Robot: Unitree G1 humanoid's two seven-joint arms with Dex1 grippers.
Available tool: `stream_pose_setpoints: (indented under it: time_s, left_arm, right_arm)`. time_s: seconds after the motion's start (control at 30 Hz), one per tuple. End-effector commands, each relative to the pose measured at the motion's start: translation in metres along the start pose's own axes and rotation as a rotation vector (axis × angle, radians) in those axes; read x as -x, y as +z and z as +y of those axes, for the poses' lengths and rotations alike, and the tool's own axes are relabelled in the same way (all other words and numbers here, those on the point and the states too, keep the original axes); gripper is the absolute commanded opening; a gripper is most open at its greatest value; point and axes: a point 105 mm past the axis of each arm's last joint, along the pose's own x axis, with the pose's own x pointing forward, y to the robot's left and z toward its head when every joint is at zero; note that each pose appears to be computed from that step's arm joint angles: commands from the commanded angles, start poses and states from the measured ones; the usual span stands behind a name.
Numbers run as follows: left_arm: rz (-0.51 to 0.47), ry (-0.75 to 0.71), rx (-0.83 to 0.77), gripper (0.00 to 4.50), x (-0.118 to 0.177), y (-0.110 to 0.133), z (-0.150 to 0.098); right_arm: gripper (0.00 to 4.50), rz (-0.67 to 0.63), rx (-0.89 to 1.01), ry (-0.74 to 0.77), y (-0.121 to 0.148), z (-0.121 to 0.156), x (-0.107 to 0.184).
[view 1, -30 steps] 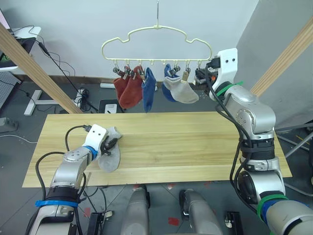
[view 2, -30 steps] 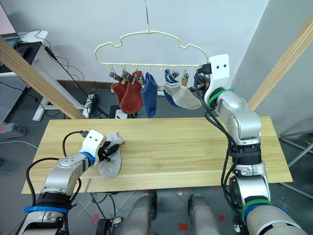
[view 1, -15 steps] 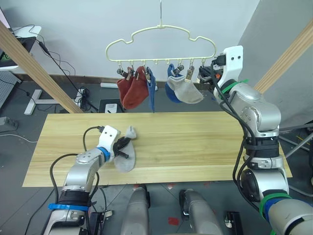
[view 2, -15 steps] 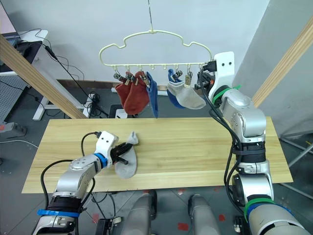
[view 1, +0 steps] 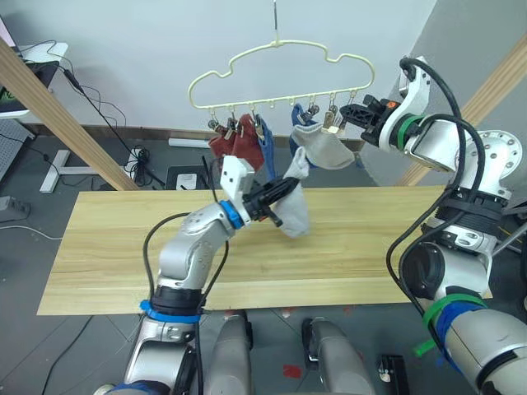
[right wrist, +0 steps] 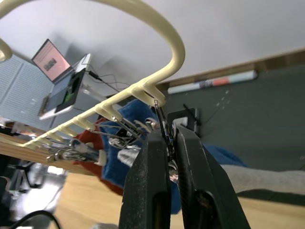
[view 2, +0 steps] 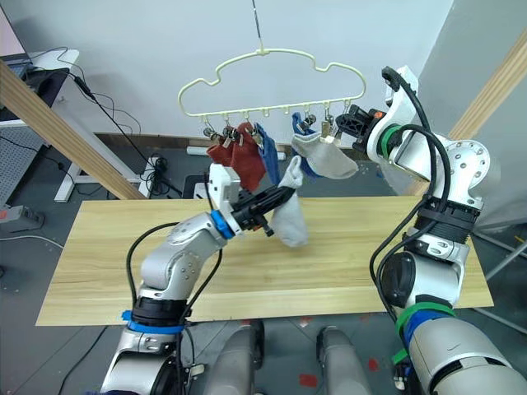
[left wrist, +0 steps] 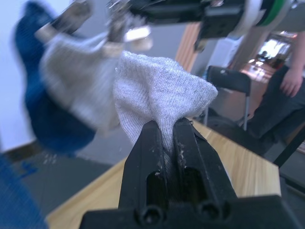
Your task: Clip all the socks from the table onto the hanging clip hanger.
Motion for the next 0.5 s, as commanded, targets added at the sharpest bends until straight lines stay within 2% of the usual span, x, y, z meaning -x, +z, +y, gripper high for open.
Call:
stream_pose_setpoints:
  time_s: [0.03, 0.3, 0.5]
  left_arm:
    - [-0.007, -0.028, -0.046, 0.01, -0.010, 0.001, -0.004]
    - [0.025, -0.024, -0.099, 0.01, -0.027, -0.005, 0.003]
    - [0.010, -0.048, -0.125, 0.01, -0.038, 0.001, 0.003]
  right_arm:
    - [0.00, -0.018, -0.028, -0.012, 0.008, 0.002, 0.008]
    - [0.00, -0.002, -0.058, -0.008, 0.006, 0.008, 0.012]
    - [0.00, 0.004, -0.055, -0.009, 0.003, 0.010, 0.014]
